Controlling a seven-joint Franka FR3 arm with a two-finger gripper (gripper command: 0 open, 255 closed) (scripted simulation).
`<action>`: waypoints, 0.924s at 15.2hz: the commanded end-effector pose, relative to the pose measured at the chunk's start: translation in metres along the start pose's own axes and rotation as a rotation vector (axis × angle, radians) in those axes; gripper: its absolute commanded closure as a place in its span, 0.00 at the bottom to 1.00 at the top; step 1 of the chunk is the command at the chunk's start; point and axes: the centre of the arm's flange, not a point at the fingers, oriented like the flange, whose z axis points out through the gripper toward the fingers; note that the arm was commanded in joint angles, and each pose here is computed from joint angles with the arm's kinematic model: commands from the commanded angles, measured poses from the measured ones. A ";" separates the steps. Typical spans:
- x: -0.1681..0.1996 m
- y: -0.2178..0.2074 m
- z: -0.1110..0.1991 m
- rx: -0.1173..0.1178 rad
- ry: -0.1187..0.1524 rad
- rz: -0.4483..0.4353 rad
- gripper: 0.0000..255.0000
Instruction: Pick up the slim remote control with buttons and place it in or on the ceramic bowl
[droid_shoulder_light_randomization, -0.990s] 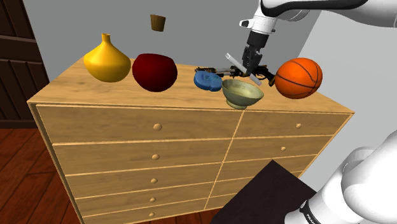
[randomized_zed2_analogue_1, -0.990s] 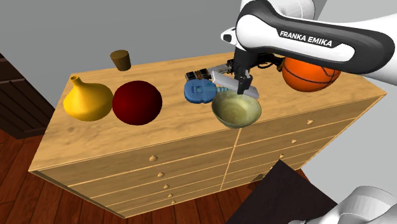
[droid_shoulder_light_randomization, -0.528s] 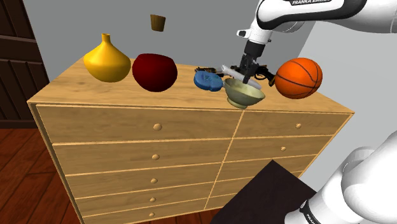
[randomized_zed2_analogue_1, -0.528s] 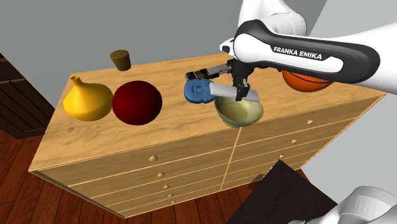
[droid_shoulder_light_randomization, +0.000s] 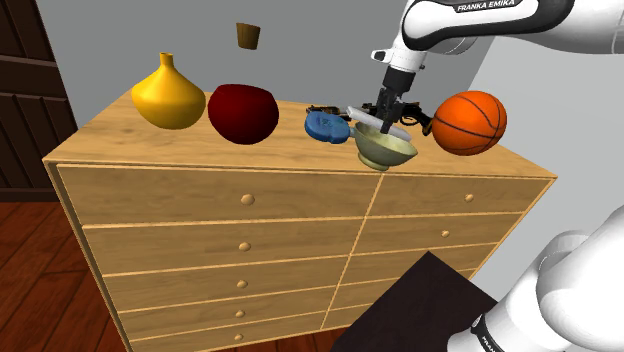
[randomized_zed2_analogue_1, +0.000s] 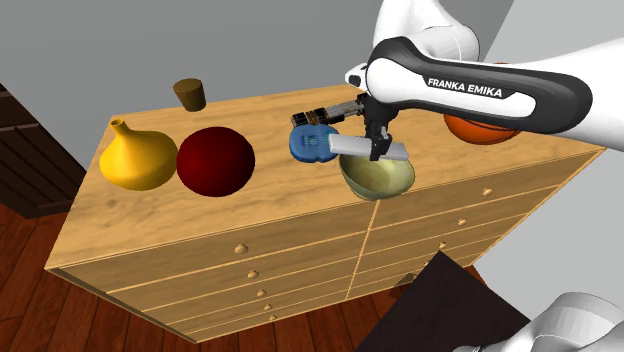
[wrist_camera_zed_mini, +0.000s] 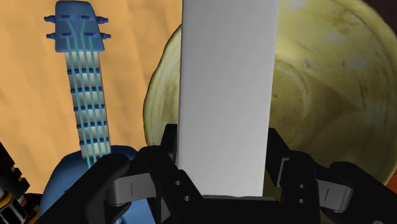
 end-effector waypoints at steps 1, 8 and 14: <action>0.000 0.000 0.001 0.001 0.000 0.000 0.00; 0.000 0.000 -0.026 0.001 0.000 0.000 0.00; 0.000 0.000 -0.049 0.001 0.000 0.000 0.00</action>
